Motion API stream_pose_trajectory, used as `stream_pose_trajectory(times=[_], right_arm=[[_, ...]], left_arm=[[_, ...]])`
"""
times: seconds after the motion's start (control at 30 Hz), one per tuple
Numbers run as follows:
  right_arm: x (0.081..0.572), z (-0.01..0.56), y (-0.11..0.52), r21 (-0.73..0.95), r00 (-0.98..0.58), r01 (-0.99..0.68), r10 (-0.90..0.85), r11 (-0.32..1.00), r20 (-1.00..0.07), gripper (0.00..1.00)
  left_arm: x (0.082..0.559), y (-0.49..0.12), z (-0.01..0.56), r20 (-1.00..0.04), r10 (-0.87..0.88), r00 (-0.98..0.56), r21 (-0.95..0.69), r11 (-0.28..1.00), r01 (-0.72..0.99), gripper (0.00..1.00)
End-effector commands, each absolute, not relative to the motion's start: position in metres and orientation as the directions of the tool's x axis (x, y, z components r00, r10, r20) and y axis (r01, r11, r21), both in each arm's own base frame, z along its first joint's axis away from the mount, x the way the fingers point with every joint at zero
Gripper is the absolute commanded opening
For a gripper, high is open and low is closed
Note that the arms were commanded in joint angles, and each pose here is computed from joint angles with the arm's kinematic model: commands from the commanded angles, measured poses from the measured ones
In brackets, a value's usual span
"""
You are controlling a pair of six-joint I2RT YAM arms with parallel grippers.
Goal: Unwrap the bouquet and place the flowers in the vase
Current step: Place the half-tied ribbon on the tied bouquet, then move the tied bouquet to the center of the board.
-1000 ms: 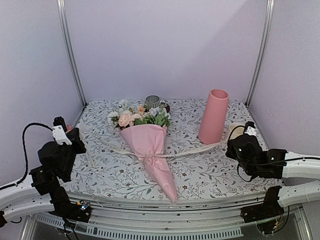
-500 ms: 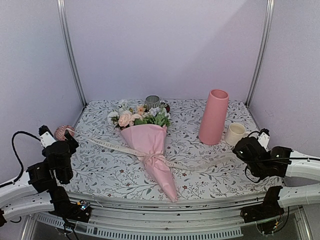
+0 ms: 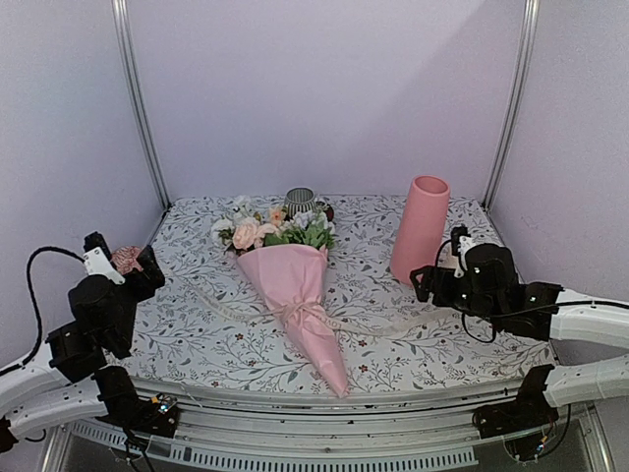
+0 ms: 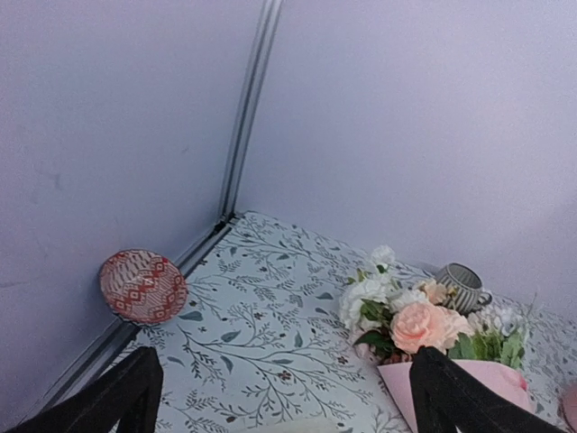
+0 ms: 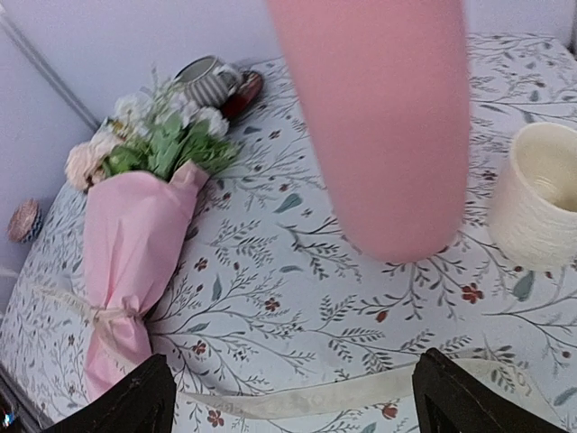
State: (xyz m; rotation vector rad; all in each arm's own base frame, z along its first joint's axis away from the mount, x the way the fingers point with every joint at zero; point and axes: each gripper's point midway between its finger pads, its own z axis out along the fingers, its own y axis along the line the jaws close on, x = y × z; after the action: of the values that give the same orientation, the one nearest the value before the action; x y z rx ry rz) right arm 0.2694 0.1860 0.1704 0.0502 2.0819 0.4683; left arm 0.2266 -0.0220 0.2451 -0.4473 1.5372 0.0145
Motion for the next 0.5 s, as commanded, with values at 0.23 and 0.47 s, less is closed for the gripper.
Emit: stream_pose_trajectory(times=[0.23, 0.47], right_arm=[[0.267, 0.173, 0.268, 0.401, -0.586, -0.473, 0.061, 0.784, -0.808, 0.96], [0.248, 0.150, 0.294, 0.461, -0.657, -0.547, -0.017, 0.699, -0.754, 0.96]], left_arm=[[0.267, -0.020, 0.257, -0.897, -0.380, -0.224, -0.319, 0.910, -0.264, 0.98], [0.271, -0.122, 0.249, -0.848, -0.311, -0.429, -0.459, 0.836, 0.301, 0.97]])
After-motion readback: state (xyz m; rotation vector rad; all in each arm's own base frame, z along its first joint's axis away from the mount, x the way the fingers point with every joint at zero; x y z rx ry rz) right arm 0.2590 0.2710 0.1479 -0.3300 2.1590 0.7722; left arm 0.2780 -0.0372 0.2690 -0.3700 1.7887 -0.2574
